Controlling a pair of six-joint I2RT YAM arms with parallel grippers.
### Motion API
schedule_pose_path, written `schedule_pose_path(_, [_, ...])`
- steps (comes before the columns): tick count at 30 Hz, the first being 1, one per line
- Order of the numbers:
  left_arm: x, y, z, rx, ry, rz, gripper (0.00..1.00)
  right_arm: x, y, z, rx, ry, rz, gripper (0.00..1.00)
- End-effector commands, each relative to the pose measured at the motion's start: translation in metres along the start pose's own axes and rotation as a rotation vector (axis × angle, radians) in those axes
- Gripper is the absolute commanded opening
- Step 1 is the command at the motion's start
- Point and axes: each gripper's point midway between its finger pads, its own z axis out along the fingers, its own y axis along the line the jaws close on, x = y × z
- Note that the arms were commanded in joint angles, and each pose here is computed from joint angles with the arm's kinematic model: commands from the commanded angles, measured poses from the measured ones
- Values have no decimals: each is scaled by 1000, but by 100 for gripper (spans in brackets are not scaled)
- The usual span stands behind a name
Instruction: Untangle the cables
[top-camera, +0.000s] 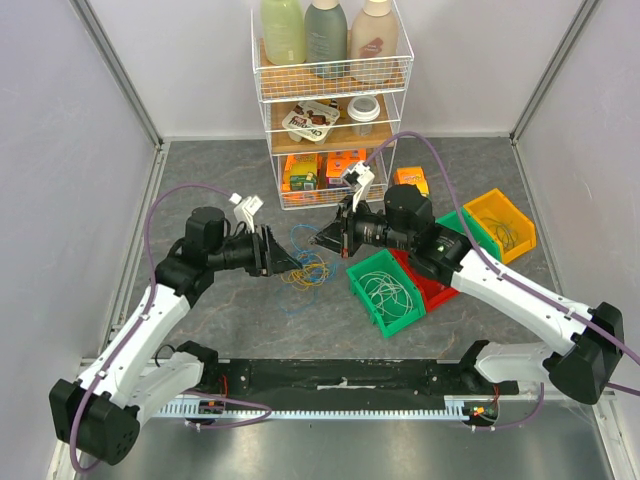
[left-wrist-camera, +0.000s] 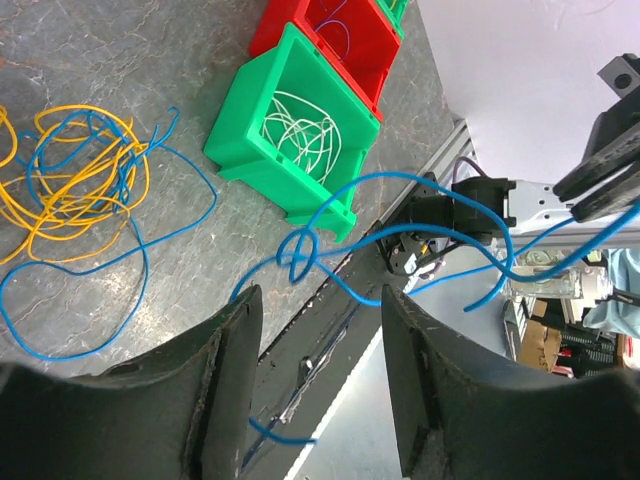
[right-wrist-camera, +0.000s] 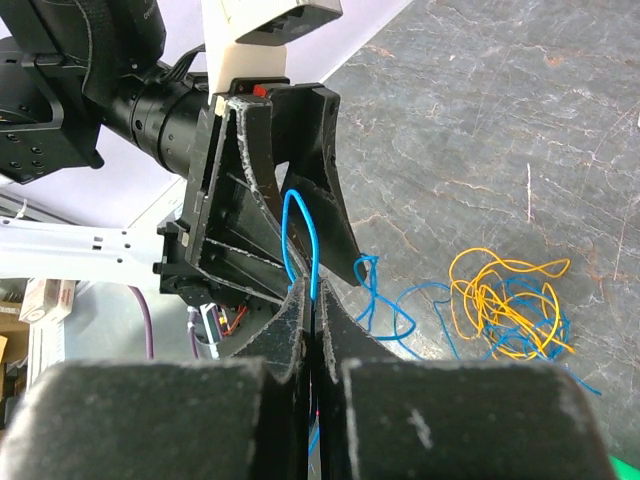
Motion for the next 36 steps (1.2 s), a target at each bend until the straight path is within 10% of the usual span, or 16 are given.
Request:
schedule_pose_path(1, [4,3,-2,-9,7,39,56,-33,24,-11,-61,-86,-38,0])
schedule_pose_path(8, [3,9,-3,-57,7,32,42,-34,26,-14,-63,-88,-49,0])
schedule_pose_path(20, [-22,-5,-51,-177,-252,148,69,-32,26,-16,-63,-73,-66,0])
schedule_pose_path(27, [-7,36,-30,-311,-104,6,65,-35,31,-20,-74,-79,-79,0])
schedule_pose_path(36, [10,11,-7,-70,0,-24,49,-32,31,-21,-77,-74,-79,0])
